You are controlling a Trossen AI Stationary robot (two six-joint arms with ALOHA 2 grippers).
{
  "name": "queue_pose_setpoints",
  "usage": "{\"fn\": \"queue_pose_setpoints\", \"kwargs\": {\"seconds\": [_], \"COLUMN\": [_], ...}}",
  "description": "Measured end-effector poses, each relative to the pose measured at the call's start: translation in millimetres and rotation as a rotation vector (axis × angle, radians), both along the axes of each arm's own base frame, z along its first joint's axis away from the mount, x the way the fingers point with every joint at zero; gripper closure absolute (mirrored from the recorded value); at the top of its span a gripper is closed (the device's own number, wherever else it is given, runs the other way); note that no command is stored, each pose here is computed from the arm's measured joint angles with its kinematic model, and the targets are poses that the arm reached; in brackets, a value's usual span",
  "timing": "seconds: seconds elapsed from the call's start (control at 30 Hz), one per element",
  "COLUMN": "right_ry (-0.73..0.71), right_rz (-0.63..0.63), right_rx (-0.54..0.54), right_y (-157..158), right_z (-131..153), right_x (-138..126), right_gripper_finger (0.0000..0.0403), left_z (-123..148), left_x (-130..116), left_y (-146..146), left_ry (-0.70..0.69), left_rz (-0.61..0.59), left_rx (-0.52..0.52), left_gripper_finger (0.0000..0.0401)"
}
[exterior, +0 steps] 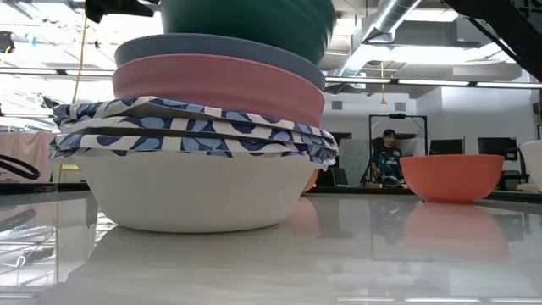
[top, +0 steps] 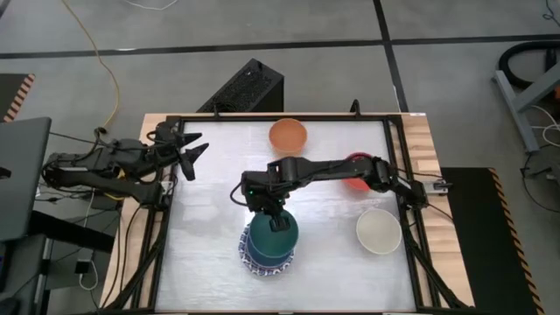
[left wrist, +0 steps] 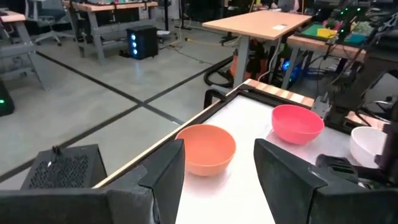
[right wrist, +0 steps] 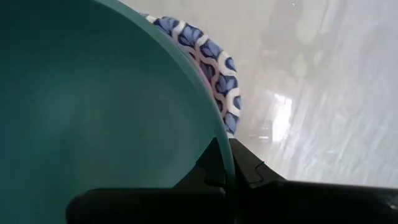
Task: Nest bowls inside each other
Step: Stack the green bowl into the blue bowl
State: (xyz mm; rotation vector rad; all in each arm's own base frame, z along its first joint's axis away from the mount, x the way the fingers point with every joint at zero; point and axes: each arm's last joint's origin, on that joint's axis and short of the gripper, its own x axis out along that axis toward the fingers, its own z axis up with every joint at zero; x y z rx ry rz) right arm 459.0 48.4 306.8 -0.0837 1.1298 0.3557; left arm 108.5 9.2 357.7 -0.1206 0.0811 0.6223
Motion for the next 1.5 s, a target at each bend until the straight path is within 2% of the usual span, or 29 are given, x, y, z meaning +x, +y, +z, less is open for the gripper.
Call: {"fn": "queue_pose_setpoints", "kwargs": {"seconds": [0.27, 0.4, 0.5, 0.7, 1.0, 1.2, 1.37, 1.5], "right_ry": [-0.013, 0.010, 0.045, 0.026, 0.030, 0.023, 0.001, 0.001], "right_rz": [0.012, 0.029, 0.050, 0.048, 0.053, 0.072, 0.059, 0.046], "right_rx": [0.011, 0.034, 0.074, 0.086, 0.090, 0.089, 0.088, 0.090], "right_y": [8, 13, 16, 15, 11, 8, 0, -7], "right_z": [1, -12, -28, -26, -26, -26, -26, -26], "right_x": [1, 7, 13, 15, 14, 15, 18, 18], "right_gripper_finger": [0.0392, 0.0392, 0.0392, 0.0392, 0.0392, 0.0392, 0.0392, 0.0392], "left_z": [-5, -8, -11, -12, -5, -7, -21, -32], "left_x": [-1, -2, -2, -4, -34, -50, -42, -37], "left_y": [1, 0, 0, -2, 1, 2, -1, 0], "left_ry": [0.033, 0.038, 0.038, 0.033, -0.099, -0.139, -0.096, -0.073], "left_rz": [0.030, 0.025, -0.002, -0.120, -0.110, -0.119, -0.185, -0.151], "left_rx": [-0.029, -0.061, -0.113, -0.177, -0.219, -0.270, -0.320, -0.330], "left_gripper_finger": [0.0220, 0.0220, 0.0220, 0.0220, 0.0220, 0.0220, 0.0221, 0.0221]}}
